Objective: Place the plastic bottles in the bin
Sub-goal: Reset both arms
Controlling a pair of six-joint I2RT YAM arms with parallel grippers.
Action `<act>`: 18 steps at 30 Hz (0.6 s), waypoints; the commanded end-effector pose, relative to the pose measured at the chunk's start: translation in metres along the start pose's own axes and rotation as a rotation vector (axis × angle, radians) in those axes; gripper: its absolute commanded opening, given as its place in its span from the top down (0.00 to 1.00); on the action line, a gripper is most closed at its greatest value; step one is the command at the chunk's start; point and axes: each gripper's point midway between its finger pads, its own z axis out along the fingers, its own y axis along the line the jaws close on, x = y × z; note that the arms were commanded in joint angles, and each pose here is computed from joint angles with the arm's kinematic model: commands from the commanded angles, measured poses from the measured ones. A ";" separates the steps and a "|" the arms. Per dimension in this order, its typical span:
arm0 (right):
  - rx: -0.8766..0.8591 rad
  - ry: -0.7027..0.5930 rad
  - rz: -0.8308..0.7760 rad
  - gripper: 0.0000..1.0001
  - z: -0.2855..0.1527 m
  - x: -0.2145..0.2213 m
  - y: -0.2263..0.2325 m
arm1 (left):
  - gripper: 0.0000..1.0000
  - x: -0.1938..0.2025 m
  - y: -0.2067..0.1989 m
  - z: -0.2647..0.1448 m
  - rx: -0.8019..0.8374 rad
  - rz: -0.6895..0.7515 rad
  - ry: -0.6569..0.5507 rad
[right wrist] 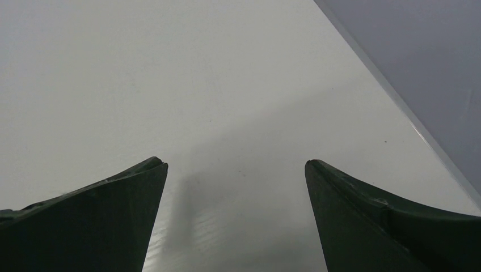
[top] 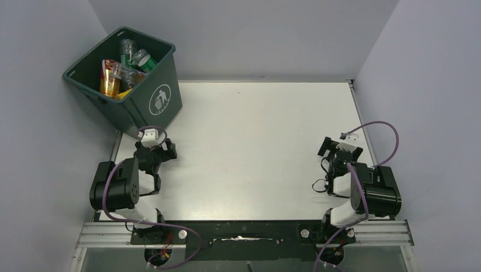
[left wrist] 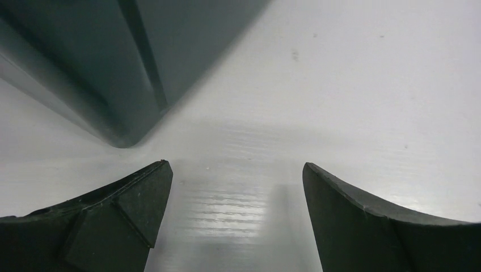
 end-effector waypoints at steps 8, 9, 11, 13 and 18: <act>-0.096 -0.126 -0.061 0.02 0.014 -0.039 0.025 | 0.14 -0.040 -0.014 -0.005 0.053 0.066 -0.200; -0.097 -0.124 -0.059 0.02 0.014 -0.039 0.026 | 0.14 -0.042 -0.015 -0.005 0.055 0.067 -0.213; -0.098 -0.126 -0.060 0.02 0.015 -0.039 0.026 | 0.14 -0.042 -0.015 -0.005 0.053 0.069 -0.208; -0.097 -0.122 -0.060 0.02 0.015 -0.038 0.025 | 0.14 -0.042 -0.015 -0.004 0.053 0.070 -0.210; -0.098 -0.123 -0.060 0.02 0.014 -0.038 0.026 | 0.14 -0.042 -0.015 -0.004 0.050 0.072 -0.209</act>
